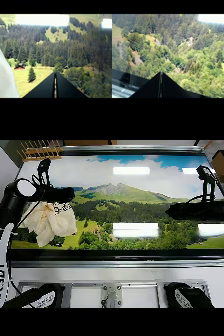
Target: Fold the clothes and pants, and hang the long-sleeved shirts on hangers.
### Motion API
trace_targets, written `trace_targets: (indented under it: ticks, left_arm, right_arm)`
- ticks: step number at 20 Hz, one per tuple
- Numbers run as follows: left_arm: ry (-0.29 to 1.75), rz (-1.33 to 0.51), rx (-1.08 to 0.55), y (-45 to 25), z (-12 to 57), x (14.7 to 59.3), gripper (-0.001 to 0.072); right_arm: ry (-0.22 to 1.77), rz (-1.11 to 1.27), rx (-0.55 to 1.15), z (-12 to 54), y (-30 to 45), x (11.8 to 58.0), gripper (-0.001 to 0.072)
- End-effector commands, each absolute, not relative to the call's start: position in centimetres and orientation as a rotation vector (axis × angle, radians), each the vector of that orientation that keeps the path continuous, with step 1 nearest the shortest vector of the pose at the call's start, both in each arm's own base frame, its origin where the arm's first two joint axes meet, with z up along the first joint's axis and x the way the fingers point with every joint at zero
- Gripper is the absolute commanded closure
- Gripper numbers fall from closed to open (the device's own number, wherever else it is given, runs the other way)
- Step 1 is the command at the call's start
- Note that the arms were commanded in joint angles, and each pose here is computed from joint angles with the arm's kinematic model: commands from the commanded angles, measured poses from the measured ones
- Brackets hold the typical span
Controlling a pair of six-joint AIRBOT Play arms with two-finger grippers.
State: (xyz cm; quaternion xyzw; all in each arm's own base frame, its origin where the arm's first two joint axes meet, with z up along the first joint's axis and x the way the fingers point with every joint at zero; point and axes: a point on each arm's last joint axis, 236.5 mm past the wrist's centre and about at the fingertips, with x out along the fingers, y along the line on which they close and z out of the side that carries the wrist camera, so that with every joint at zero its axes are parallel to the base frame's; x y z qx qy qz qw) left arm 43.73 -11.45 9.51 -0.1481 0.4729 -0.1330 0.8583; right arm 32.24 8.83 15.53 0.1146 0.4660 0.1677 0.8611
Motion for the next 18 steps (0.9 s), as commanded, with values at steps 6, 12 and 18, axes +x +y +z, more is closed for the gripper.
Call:
trace_targets:
  ticks: [6,12,18]
  left_arm:
    - [0.994,-0.278,-0.311,-11.4,9.5,43.7,0.0703]
    - [0.916,0.089,-0.148,3.3,6.5,50.3,0.0022]
    - [1.094,0.209,-0.249,8.4,-5.9,51.3,0.0022]
  right_arm:
    - [0.978,0.353,0.24,15.5,8.9,32.2,0.0695]
    - [0.978,0.353,0.24,15.5,8.9,32.2,0.0696]
    - [0.978,0.352,0.24,15.5,8.8,32.2,0.0695]
